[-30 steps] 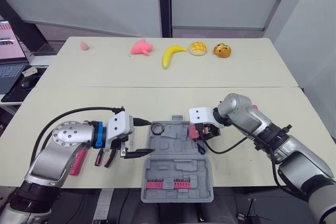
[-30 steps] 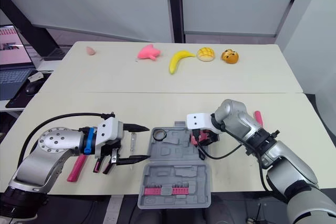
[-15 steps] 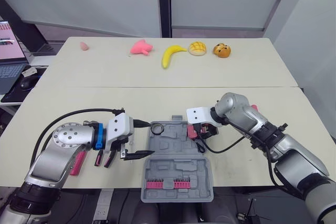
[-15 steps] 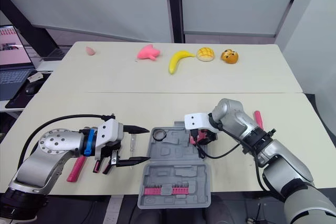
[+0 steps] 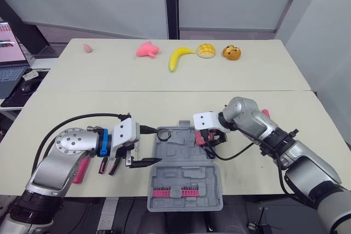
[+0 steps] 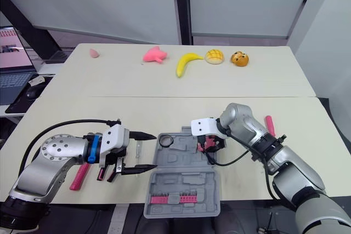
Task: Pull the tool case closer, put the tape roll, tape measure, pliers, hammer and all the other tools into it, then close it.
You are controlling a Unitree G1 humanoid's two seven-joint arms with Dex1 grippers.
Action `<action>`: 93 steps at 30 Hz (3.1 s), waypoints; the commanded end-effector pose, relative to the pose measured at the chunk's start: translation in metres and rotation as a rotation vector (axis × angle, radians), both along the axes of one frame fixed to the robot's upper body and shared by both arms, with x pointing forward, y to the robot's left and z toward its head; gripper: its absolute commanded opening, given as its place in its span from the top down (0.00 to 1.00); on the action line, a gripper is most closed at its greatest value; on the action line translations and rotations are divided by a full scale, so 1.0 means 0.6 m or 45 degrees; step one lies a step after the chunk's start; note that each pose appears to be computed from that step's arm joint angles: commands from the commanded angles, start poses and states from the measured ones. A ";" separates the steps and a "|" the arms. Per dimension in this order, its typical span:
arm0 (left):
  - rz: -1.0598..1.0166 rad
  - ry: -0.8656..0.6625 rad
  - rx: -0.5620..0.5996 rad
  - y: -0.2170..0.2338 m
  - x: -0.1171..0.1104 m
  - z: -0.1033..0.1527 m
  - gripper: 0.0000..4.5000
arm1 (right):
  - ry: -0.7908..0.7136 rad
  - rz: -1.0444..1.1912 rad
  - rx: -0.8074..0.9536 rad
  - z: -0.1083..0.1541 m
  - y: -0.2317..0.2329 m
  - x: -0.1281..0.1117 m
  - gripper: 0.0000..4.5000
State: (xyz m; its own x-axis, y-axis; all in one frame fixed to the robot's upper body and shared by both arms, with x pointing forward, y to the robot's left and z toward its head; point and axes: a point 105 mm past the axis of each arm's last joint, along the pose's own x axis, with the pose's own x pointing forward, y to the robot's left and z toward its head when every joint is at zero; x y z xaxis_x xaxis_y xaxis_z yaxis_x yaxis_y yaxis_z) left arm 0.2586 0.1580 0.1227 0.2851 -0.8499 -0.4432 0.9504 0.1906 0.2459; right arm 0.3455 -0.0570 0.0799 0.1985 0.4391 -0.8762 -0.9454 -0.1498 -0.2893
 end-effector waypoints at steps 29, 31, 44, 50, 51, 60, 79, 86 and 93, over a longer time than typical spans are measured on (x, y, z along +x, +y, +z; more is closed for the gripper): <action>-0.026 -0.008 -0.090 -0.015 0.004 0.039 0.00 | -0.097 -0.020 0.462 0.069 0.001 -0.017 0.53; -0.028 -0.015 -0.104 -0.020 0.005 0.041 0.00 | -0.161 -0.004 0.577 0.077 0.002 -0.017 0.53; -0.064 -0.008 -0.139 -0.030 0.006 0.046 0.00 | -0.135 -0.247 0.774 0.040 -0.033 -0.023 0.53; -0.078 -0.011 -0.136 -0.033 0.009 0.050 0.00 | -0.133 -0.285 0.790 0.022 -0.030 -0.014 0.53; -0.080 -0.011 -0.135 -0.034 0.009 0.051 0.00 | -0.130 -0.291 0.788 0.016 -0.030 -0.013 0.53; -0.080 -0.010 -0.127 -0.035 0.010 0.052 0.00 | -0.067 -0.372 0.714 -0.040 -0.050 -0.007 0.53; 0.042 -0.048 -0.207 -0.001 0.030 0.062 0.00 | -0.154 -0.327 0.861 -0.021 -0.028 -0.003 0.53; 0.329 -0.088 -0.294 0.091 0.052 0.078 0.00 | -0.368 -0.336 1.023 0.087 -0.052 -0.013 0.53; 0.690 -0.101 -0.233 0.227 0.029 0.061 0.00 | -0.471 -0.615 0.890 0.115 -0.188 -0.049 0.53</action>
